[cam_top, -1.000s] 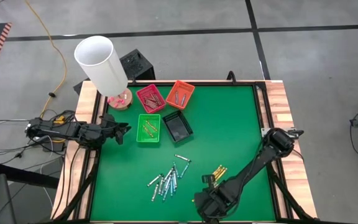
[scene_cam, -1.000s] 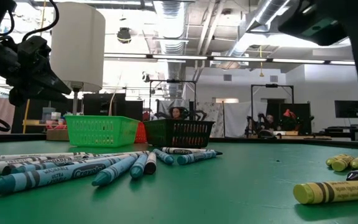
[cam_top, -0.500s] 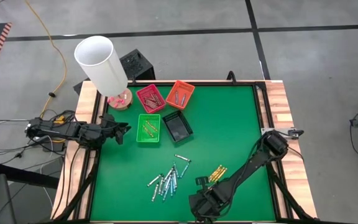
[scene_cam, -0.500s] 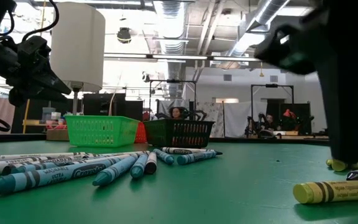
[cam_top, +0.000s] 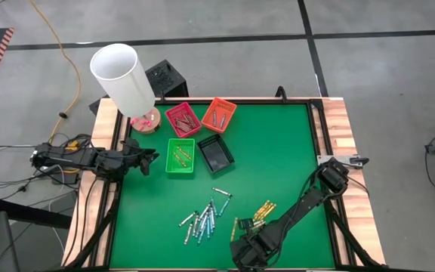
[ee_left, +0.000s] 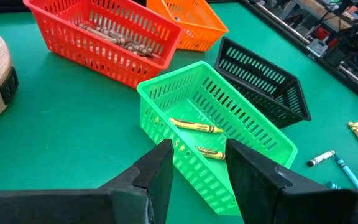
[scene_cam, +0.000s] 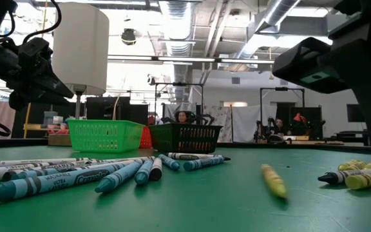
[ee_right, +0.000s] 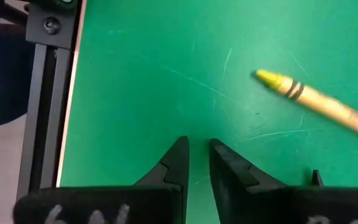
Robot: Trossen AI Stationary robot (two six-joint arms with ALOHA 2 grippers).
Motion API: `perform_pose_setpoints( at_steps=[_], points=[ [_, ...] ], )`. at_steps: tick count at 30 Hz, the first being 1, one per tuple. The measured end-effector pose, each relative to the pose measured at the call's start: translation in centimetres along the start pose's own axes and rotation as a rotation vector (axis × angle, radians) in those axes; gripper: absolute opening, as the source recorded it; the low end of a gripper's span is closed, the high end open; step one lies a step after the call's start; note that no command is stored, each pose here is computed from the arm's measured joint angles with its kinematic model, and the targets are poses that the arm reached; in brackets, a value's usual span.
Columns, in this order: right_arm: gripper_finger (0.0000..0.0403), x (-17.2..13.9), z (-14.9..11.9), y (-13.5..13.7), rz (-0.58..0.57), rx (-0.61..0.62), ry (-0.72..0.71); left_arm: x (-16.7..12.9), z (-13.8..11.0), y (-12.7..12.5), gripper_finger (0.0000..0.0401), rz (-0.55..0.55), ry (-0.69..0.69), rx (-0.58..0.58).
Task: Sort crayons
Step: Put the yellow crayon into the green bin
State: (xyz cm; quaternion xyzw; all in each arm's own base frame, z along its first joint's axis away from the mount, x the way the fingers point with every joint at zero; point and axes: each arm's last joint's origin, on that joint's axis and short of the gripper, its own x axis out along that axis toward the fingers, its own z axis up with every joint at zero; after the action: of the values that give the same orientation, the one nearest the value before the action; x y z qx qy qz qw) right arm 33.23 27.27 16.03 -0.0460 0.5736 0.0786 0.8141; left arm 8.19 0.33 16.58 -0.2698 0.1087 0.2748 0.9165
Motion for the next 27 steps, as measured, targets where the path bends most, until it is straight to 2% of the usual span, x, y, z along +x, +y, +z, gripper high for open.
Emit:
perform_pose_setpoints(
  at_steps=[9, 13, 17, 27],
  points=[
    [0.0069, -1.3, 0.5, -0.5, 0.0, -0.019, -0.013, 0.0, 0.0, 0.0, 0.0137, 0.003, -0.003, 0.0],
    [0.0069, -1.8, 1.2, -1.1, -0.005, -0.073, -0.028, 0.0, 0.0, 0.0, 0.0137, 0.003, -0.003, 0.0],
    [0.0069, -1.7, 1.5, -1.9, -0.016, -0.188, -0.022, 0.0, 0.0, 0.0, 0.0137, 0.003, -0.002, 0.0],
    [0.0069, -1.3, 2.9, -5.2, -0.053, -0.563, -0.012, 0.0, 0.0, 0.0, 0.0137, 0.003, -0.002, 0.0]
  ],
)
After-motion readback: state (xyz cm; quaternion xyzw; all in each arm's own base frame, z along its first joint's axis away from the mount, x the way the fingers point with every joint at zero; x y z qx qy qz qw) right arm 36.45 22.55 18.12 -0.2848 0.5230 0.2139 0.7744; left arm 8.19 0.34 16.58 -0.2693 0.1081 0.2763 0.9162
